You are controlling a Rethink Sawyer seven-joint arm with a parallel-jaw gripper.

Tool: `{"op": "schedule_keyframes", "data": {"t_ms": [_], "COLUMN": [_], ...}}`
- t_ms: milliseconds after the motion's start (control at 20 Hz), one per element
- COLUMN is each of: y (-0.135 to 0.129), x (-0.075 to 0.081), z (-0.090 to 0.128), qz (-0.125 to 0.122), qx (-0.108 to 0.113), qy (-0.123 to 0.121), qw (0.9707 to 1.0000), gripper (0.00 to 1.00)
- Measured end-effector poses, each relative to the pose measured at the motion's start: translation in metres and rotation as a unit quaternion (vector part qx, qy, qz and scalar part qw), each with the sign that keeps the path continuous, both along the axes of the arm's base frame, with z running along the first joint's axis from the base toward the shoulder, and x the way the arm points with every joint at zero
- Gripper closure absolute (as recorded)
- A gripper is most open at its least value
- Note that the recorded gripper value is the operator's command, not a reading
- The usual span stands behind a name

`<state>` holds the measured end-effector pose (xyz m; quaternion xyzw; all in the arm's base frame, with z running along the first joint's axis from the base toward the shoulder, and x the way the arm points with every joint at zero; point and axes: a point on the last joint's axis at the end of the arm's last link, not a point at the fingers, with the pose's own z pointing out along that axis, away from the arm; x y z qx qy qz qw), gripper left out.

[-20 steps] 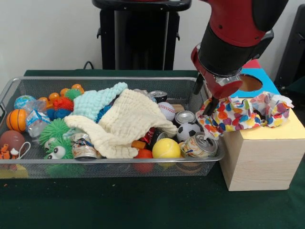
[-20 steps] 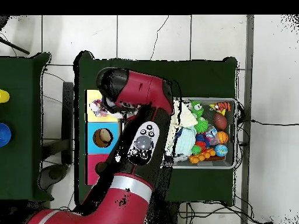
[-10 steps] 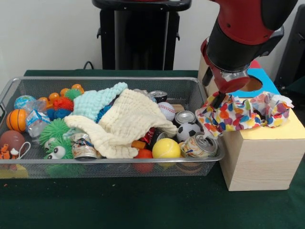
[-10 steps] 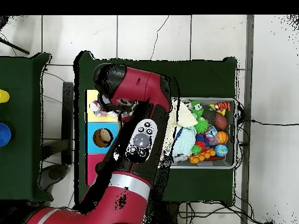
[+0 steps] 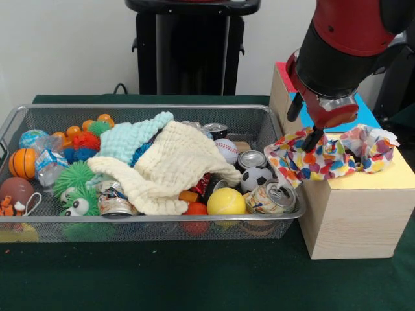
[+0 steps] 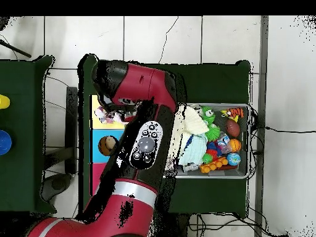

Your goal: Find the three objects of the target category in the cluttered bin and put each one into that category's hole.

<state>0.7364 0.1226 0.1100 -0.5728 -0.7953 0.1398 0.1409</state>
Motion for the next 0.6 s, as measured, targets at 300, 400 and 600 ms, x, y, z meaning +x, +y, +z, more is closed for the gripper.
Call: {"op": "schedule_keyframes", "data": {"t_ms": [300,400,600], "y": [0.009,0.011,0.010], "x": [0.007,0.008,0.007], "z": [-0.004,-0.008,-0.010], "qz": [0.003,0.000,-0.006], "qx": [-0.001,-0.003,-0.005], "qy": [-0.007,-0.006,-0.005], "qw": [1.0000,1.0000,1.0000], "gripper": [0.00,0.00,0.00]}}
